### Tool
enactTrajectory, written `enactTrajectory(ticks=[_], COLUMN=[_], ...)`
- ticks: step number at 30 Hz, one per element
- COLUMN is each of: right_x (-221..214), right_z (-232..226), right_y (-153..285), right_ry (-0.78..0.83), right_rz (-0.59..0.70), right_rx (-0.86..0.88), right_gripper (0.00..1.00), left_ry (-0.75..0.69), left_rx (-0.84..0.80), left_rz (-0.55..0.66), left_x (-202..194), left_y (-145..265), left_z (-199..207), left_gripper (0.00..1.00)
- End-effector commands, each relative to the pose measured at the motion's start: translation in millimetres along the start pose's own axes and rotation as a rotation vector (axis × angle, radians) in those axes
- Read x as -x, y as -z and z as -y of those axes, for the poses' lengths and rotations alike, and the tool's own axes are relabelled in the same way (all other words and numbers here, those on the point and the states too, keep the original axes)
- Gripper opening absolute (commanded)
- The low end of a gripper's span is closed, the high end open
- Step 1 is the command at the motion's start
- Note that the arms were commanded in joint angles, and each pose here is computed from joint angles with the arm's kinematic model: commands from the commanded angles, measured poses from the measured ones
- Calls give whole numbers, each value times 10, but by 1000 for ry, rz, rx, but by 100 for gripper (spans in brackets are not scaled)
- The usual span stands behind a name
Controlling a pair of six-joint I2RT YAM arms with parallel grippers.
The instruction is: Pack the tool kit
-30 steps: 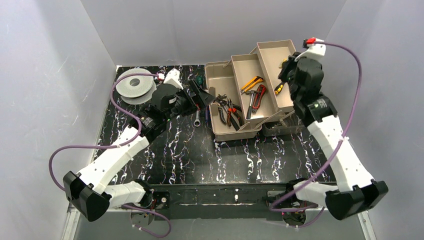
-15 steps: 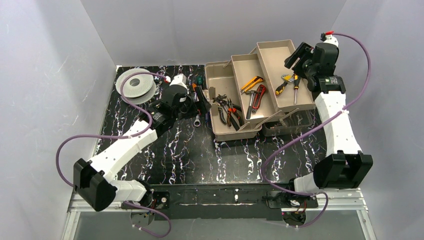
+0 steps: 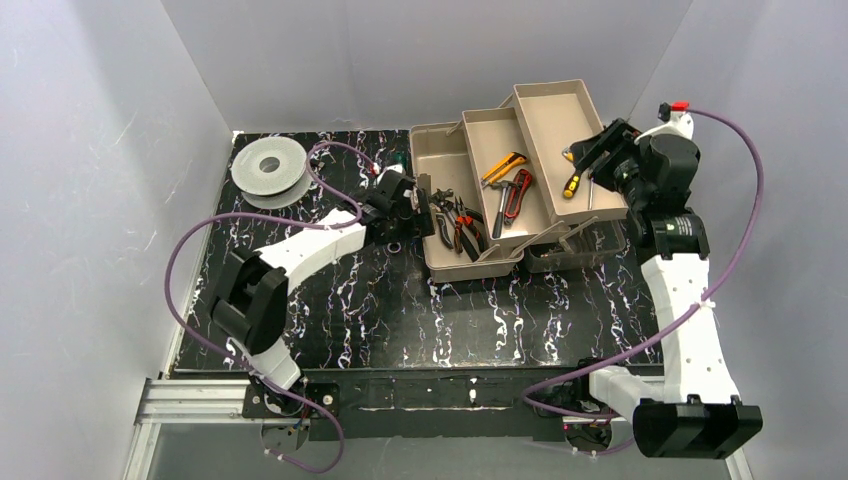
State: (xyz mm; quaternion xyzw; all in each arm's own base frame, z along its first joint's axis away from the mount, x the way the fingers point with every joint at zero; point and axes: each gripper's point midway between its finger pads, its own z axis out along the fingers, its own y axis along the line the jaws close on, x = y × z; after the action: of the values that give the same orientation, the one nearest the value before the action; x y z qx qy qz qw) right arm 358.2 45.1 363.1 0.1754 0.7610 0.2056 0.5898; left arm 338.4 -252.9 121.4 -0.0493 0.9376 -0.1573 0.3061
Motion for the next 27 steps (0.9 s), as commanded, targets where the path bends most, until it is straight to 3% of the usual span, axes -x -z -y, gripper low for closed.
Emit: enactTrajectory(ticks=[1, 3, 6, 12, 21, 27], right_x=[25, -75, -212, -364, -635, -471], right_z=[-63, -37, 28, 207, 508, 825], right_y=[136, 180, 228, 378, 603, 800], right_ry=[-12, -19, -22, 3, 47, 35], right_rz=[42, 27, 10, -3, -21, 110], right_rx=[42, 50, 46, -14, -101, -271], right_gripper=[73, 72, 72, 72, 73, 68], left_ry=[-23, -34, -40, 17, 64, 75], left_rx=[-36, -30, -6, 87, 148, 157], left_rz=[7, 9, 7, 19, 101, 130], left_x=[96, 87, 81, 117, 104, -70], left_y=[-128, -201, -289, -271, 66, 183], left_z=[119, 106, 44, -349, -813, -990], left_gripper=[82, 75, 56, 2, 0, 0])
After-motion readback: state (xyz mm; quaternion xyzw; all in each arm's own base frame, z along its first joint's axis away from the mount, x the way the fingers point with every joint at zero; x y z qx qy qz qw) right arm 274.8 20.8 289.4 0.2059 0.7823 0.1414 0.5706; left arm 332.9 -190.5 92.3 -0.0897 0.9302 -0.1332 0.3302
